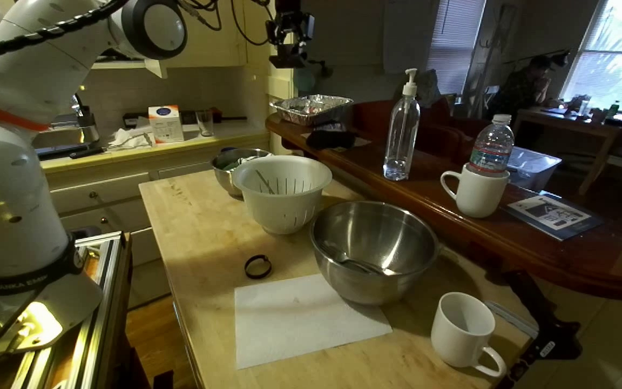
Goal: Put the measuring cylinder in the white bowl
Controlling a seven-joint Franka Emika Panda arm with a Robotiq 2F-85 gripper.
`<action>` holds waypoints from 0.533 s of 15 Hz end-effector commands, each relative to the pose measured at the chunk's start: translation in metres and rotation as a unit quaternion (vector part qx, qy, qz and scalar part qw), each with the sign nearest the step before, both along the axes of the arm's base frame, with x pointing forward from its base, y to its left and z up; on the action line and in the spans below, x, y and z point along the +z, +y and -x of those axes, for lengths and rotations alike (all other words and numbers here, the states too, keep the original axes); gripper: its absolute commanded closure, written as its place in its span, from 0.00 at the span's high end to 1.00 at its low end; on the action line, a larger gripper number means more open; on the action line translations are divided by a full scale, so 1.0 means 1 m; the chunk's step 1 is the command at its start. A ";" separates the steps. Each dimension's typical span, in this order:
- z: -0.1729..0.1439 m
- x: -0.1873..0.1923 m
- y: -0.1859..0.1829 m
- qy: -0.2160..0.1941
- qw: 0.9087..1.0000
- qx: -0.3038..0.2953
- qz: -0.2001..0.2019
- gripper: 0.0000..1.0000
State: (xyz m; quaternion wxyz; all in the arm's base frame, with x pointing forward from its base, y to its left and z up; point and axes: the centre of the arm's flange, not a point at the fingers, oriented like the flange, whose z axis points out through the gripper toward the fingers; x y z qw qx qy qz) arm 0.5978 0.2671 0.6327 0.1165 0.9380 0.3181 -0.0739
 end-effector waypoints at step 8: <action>0.138 -0.061 0.034 0.163 0.962 -0.212 0.058 0.35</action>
